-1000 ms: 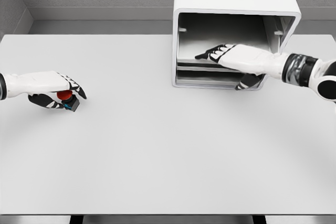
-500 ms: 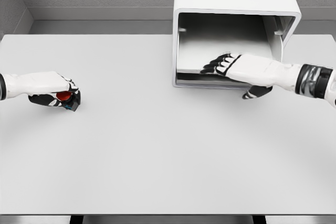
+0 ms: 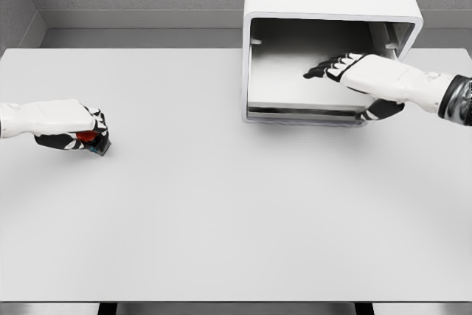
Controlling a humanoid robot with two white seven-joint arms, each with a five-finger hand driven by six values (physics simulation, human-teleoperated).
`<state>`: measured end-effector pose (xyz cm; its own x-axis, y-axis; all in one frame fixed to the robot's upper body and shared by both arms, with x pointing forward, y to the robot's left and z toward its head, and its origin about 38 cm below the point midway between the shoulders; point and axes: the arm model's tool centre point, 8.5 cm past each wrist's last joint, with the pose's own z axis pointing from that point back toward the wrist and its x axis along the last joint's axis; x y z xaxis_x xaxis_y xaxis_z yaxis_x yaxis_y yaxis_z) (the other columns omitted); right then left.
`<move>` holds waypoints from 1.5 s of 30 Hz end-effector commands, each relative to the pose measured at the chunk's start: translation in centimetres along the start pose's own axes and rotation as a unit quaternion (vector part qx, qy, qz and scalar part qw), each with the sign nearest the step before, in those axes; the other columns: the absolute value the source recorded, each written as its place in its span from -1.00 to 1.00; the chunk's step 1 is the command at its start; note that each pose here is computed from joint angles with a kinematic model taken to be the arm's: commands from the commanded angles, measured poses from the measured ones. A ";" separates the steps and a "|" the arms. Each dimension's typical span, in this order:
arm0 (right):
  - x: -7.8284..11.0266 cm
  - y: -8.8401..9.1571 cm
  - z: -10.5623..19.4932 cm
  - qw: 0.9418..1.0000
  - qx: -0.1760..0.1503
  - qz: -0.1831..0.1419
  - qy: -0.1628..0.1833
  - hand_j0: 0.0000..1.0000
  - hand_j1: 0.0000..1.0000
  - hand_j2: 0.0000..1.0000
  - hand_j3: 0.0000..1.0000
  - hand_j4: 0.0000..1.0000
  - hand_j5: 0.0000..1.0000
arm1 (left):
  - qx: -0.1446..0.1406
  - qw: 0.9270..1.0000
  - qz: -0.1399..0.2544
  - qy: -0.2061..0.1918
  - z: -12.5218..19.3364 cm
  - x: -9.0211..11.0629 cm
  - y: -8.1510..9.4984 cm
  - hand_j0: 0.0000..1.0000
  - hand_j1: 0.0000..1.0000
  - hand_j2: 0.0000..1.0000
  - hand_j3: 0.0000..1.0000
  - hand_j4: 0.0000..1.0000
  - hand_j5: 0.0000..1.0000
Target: Slide open multi-storey tabletop storage cabinets and put open load switch and slide close multi-storey tabletop storage cabinets
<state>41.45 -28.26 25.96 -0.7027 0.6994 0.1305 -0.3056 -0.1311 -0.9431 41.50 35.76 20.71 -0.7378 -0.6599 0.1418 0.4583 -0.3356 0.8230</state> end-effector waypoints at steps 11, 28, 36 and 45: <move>1.4 2.8 0.5 0.997 0.055 0.051 -0.026 1.00 1.00 1.00 1.00 1.00 1.00 | 0.003 1.000 -0.008 -0.005 1.5 0.7 0.7 -0.22 -0.22 -0.22 -0.22 -0.22 -0.22; 1.2 3.4 2.9 0.994 0.055 0.073 -0.055 1.00 1.00 1.00 1.00 1.00 1.00 | 0.029 0.998 -0.007 -0.057 4.1 3.9 3.2 -0.22 -0.22 -0.22 -0.22 -0.22 -0.22; 0.8 2.2 3.8 0.996 0.029 0.065 -0.053 1.00 1.00 1.00 1.00 1.00 1.00 | 0.058 0.995 -0.011 -0.077 4.1 4.6 5.8 -0.22 -0.22 -0.22 -0.22 -0.22 -0.22; 0.3 -1.0 7.6 0.995 -0.037 0.048 -0.079 1.00 1.00 1.00 1.00 1.00 1.00 | 0.101 0.989 -0.021 -0.109 3.3 5.7 9.1 -0.22 -0.22 -0.22 -0.22 -0.22 -0.22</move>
<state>36.53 -32.37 26.34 -0.8162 0.5681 0.1053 -0.2435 -0.1730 -0.9543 39.73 31.65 30.80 -0.8517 -0.4911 0.1827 0.3269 -0.2255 0.9178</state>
